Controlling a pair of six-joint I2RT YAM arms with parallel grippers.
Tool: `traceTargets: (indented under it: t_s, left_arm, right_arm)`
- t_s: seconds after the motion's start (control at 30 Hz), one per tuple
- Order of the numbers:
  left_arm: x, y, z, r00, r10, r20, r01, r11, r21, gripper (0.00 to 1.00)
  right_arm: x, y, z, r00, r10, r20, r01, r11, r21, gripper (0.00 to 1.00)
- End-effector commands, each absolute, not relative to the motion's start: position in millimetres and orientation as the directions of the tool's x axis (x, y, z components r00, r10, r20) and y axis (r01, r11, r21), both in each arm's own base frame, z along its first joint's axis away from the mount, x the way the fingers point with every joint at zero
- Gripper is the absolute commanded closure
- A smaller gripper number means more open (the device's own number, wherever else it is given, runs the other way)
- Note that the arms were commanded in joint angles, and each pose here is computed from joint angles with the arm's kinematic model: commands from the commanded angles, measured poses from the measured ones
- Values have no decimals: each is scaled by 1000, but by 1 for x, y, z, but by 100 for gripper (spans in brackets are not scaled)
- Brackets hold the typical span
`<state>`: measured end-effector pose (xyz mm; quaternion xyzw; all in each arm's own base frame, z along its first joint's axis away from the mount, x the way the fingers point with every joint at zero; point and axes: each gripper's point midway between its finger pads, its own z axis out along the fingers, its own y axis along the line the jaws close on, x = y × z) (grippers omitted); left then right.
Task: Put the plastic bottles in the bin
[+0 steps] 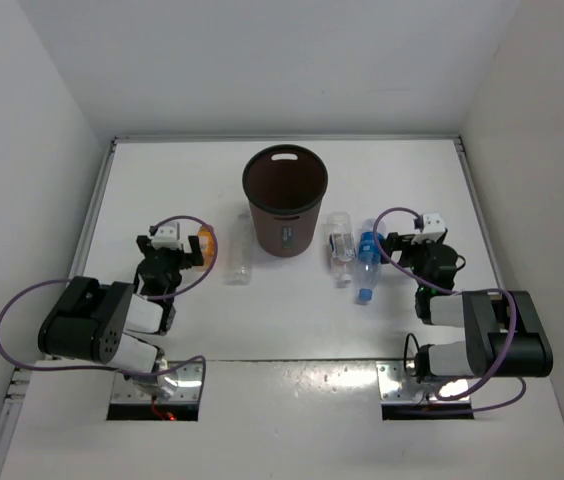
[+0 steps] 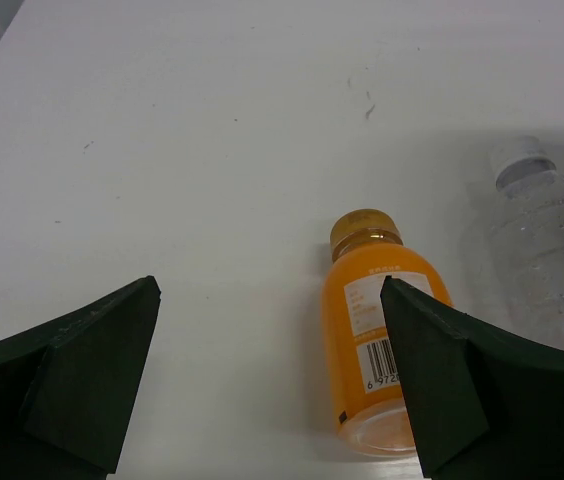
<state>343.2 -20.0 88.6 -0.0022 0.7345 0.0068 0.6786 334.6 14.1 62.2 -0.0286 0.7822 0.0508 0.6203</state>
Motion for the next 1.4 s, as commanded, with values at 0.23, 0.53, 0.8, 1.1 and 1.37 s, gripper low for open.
traceTargets:
  t_s: [0.23,0.53,0.8,1.1,1.37]
  left_arm:
    - [351,-24,110,-5,-3,-1000,11,1000,-3,0]
    - [406,61,137,-202,-118,-972,-448,894,-15,0]
    - [423,99,166,-158,-203,-966,-597,799,-70,0]
    - [430,116,142,-195,-360,-912,-610,773,-174,0]
    - [403,131,126,-146,-437,-888,-685,692,-227,0]
  right_arm:
    - [350,15,91,-130,5,-991,-111,994,19,0]
    - [348,8,87,-224,27,-974,-60,997,41,0]
    - [368,-33,170,-432,491,-756,476,837,272,0]
    - [365,-4,132,-654,574,-493,506,816,279,0]
    - [356,45,81,-808,535,-245,452,831,324,0]
